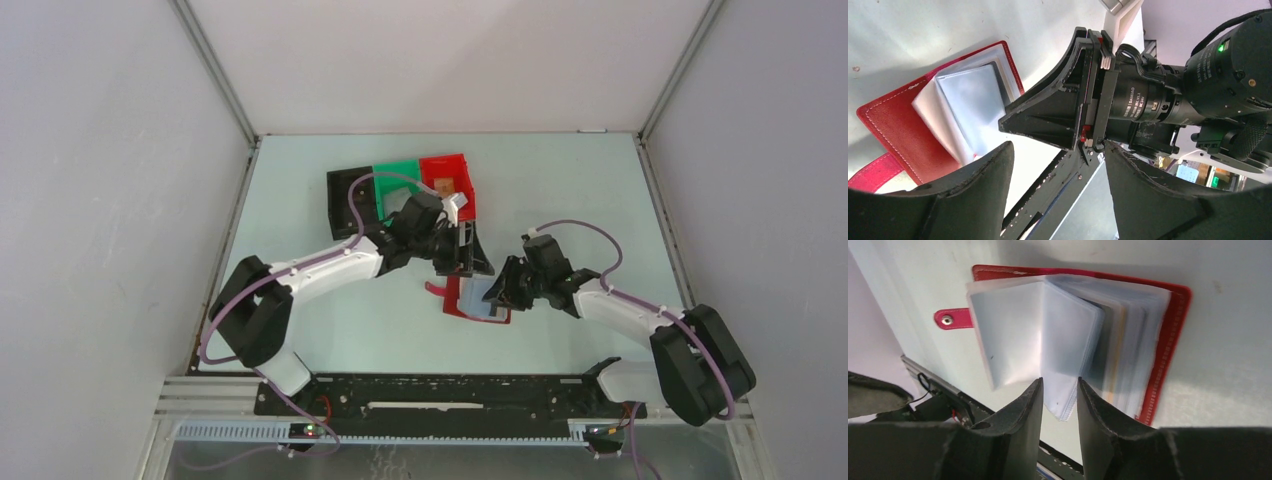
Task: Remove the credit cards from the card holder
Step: Remove the credit card from the card holder.
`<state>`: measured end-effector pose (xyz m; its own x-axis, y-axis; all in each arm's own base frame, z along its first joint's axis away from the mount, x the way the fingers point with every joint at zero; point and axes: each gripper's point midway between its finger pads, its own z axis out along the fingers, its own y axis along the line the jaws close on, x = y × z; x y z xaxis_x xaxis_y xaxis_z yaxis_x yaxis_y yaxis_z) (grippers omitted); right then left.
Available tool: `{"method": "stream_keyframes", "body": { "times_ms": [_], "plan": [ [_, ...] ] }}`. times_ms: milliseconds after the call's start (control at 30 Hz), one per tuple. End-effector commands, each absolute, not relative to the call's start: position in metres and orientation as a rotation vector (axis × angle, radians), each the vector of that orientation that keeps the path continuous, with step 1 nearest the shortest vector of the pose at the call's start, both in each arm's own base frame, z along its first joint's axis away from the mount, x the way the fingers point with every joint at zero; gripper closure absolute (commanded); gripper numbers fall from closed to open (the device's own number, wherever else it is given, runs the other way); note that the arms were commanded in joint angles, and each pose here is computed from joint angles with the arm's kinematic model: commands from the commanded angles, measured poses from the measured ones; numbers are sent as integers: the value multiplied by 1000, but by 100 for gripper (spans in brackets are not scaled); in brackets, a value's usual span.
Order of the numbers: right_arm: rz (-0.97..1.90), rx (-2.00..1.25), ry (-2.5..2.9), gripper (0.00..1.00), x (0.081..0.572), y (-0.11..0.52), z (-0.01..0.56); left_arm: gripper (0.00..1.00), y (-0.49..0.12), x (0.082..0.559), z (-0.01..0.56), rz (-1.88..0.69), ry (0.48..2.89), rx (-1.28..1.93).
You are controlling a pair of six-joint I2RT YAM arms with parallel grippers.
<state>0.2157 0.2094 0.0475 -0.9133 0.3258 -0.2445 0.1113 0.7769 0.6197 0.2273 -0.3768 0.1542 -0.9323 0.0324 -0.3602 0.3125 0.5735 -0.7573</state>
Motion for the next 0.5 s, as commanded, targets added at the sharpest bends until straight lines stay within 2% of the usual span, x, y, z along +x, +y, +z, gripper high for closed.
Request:
{"method": "stream_keyframes", "body": {
  "times_ms": [0, 467],
  "plan": [
    [1033, 294, 2579, 60, 220, 234, 60, 28, -366, 230, 158, -1275, 2486, 278],
    [1117, 196, 2567, 62, 226, 286, 69, 28, -335, 239, 142, -1191, 2507, 185]
  ]
}}
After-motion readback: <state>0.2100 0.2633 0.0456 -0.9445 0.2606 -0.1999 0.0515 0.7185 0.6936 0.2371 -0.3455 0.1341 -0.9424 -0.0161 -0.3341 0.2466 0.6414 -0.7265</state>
